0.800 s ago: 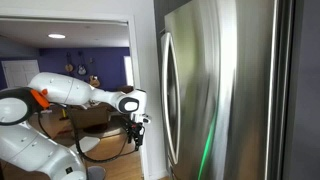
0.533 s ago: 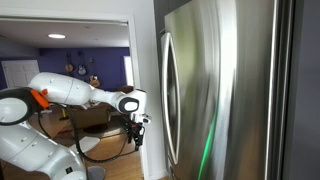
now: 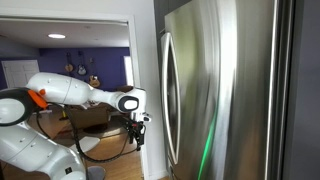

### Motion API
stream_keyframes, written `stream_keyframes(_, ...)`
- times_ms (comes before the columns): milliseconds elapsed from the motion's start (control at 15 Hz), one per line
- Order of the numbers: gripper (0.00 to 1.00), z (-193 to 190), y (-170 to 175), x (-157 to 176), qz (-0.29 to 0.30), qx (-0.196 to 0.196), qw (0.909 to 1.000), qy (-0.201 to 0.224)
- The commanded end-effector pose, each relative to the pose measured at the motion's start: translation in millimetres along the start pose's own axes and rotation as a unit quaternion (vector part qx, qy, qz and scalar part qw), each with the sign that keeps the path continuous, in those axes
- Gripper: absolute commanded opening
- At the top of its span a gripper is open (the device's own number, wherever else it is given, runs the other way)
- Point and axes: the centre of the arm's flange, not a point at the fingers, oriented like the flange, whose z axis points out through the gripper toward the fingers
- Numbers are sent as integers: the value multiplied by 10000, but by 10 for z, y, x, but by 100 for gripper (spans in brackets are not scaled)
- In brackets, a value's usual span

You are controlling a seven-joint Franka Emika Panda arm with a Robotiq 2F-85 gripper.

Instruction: Close the opened right fridge door

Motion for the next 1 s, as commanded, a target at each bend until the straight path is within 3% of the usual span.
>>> stream_keyframes(0,100,-313,245,-335,146,-666,9966,456)
stream_keyframes(267,100,-805,519,-748,352,-1421,9810,1270)
stream_keyframes(533,100,-1191,839,-1025,196,-2148,9528,2135)
stream_keyframes(600,100,-1135,674,-854,251,-1923,9649,1769)
stream_keyframes(733,100,-1265,756,-1001,250,-2058,9568,2039)
stream_keyframes(933,100,-1265,763,-1024,240,-2084,9552,2089)
